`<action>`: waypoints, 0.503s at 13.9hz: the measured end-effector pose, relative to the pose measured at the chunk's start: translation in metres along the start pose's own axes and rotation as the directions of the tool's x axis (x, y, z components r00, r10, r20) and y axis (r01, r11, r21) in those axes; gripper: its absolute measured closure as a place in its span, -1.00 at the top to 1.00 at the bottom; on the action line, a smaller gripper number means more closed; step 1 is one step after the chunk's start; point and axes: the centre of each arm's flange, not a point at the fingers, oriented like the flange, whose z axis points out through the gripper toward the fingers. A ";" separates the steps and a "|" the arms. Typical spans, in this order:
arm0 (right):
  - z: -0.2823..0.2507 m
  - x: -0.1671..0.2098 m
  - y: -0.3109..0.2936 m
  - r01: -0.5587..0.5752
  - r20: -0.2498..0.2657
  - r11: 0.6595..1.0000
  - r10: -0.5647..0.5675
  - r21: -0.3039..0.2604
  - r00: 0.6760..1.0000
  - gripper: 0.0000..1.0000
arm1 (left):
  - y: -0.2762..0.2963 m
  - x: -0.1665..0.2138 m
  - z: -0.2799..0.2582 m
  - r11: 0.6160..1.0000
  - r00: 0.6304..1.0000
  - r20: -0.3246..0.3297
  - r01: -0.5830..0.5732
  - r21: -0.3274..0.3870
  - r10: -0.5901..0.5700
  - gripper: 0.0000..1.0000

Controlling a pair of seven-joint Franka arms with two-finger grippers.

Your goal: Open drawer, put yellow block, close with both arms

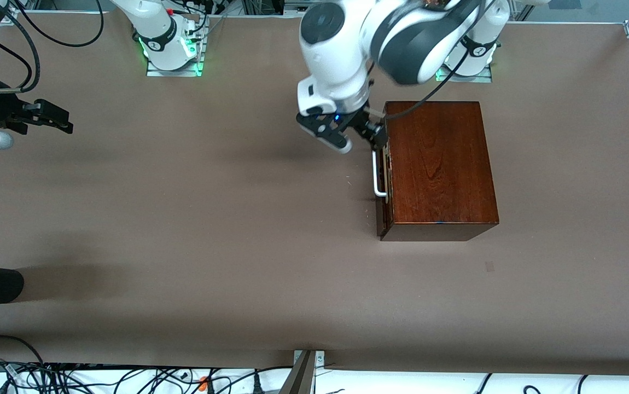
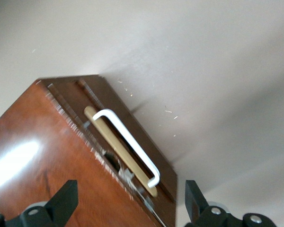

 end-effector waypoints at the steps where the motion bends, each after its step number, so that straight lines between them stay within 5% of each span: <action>1: 0.000 0.000 0.000 0.000 0.000 1.000 0.000 0.000 1.000 1.00 | -0.017 -0.004 -0.017 0.996 0.996 0.003 0.090 -0.014 -0.090 1.00; 7: 0.000 0.000 0.000 0.000 0.000 1.000 0.000 0.000 1.000 1.00 | -0.162 -0.016 -0.048 0.901 0.906 0.042 0.423 -0.096 -0.420 1.00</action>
